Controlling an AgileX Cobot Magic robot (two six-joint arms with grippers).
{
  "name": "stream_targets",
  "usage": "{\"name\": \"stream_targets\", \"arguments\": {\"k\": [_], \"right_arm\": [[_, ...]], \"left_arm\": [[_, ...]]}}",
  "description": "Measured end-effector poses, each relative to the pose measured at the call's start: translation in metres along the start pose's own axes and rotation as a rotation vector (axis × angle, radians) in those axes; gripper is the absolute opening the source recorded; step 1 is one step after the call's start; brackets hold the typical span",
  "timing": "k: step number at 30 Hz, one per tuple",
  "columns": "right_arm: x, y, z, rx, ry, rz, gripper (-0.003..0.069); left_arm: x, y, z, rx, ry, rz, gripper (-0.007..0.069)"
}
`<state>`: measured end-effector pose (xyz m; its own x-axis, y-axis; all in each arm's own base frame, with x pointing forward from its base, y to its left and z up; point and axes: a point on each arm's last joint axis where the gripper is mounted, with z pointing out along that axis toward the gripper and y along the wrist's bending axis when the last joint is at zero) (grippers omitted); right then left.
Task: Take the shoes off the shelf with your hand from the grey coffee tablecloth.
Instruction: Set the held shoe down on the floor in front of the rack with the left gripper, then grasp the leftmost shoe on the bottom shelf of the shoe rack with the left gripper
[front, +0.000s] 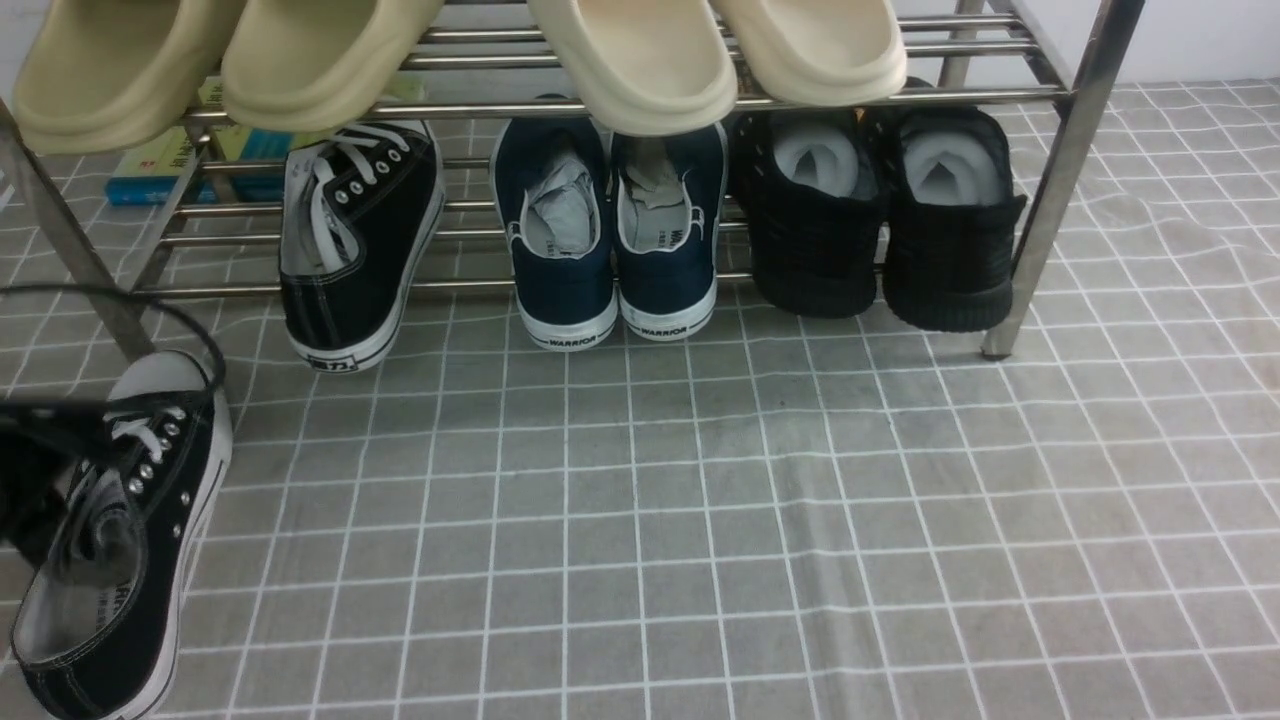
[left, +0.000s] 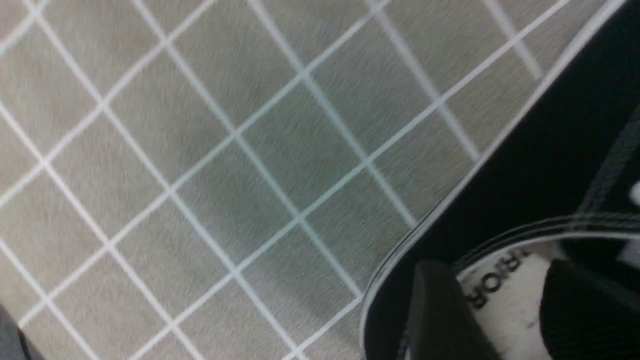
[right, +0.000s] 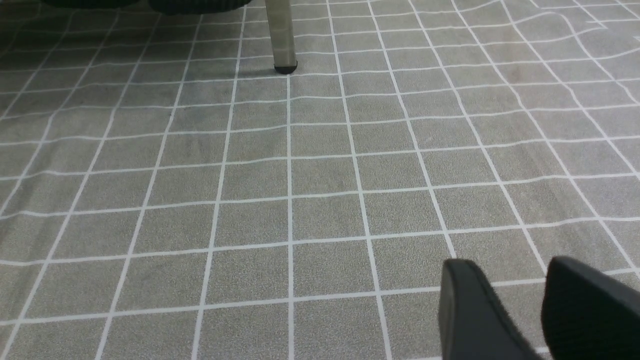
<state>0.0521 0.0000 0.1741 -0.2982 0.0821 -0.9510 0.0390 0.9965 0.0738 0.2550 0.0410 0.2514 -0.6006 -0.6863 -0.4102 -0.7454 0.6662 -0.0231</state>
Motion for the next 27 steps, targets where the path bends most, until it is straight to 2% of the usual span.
{"name": "stream_targets", "arguments": {"k": [1, 2, 4, 8, 9, 10, 11, 12, 15, 17, 27], "right_arm": [[0.000, 0.000, 0.000, 0.000, 0.000, 0.000, 0.0239], [0.000, 0.000, 0.000, 0.000, 0.000, 0.000, 0.0239], [0.000, 0.000, 0.000, 0.000, 0.000, 0.000, 0.0239], [0.000, 0.000, 0.000, 0.000, 0.000, 0.000, 0.0239], [0.000, 0.000, 0.000, 0.000, 0.000, 0.000, 0.0239], [0.000, 0.000, 0.000, 0.000, 0.000, 0.000, 0.0239], [0.000, 0.000, 0.000, 0.000, 0.000, 0.000, 0.0239], [0.000, 0.000, 0.000, 0.000, 0.000, 0.000, 0.0239], [0.000, 0.000, 0.000, 0.000, 0.000, 0.000, 0.0239], [0.000, 0.000, 0.000, 0.000, 0.000, 0.000, 0.0239], [0.000, 0.000, 0.000, 0.000, 0.000, 0.000, 0.0239]], "left_arm": [[-0.010, -0.005, -0.011, 0.028, -0.021, -0.001, 0.0398], [-0.011, -0.006, -0.013, 0.033, -0.024, 0.003, 0.0405], [-0.026, -0.020, -0.033, 0.147, -0.050, -0.039, 0.0472], [-0.025, -0.055, -0.049, 0.389, -0.077, -0.065, 0.0505], [-0.024, -0.064, -0.050, 0.439, -0.079, -0.067, 0.0506], [-0.023, -0.066, -0.050, 0.448, -0.084, -0.063, 0.0506], [-0.020, -0.082, -0.047, 0.523, -0.093, -0.069, 0.0506], [-0.018, -0.092, -0.044, 0.559, -0.090, -0.081, 0.0506], [-0.014, -0.108, -0.029, 0.591, -0.053, -0.144, 0.0506], [-0.013, -0.114, -0.015, 0.575, -0.026, -0.185, 0.0506], [-0.011, -0.134, 0.017, 0.610, -0.016, -0.251, 0.0492]]}}
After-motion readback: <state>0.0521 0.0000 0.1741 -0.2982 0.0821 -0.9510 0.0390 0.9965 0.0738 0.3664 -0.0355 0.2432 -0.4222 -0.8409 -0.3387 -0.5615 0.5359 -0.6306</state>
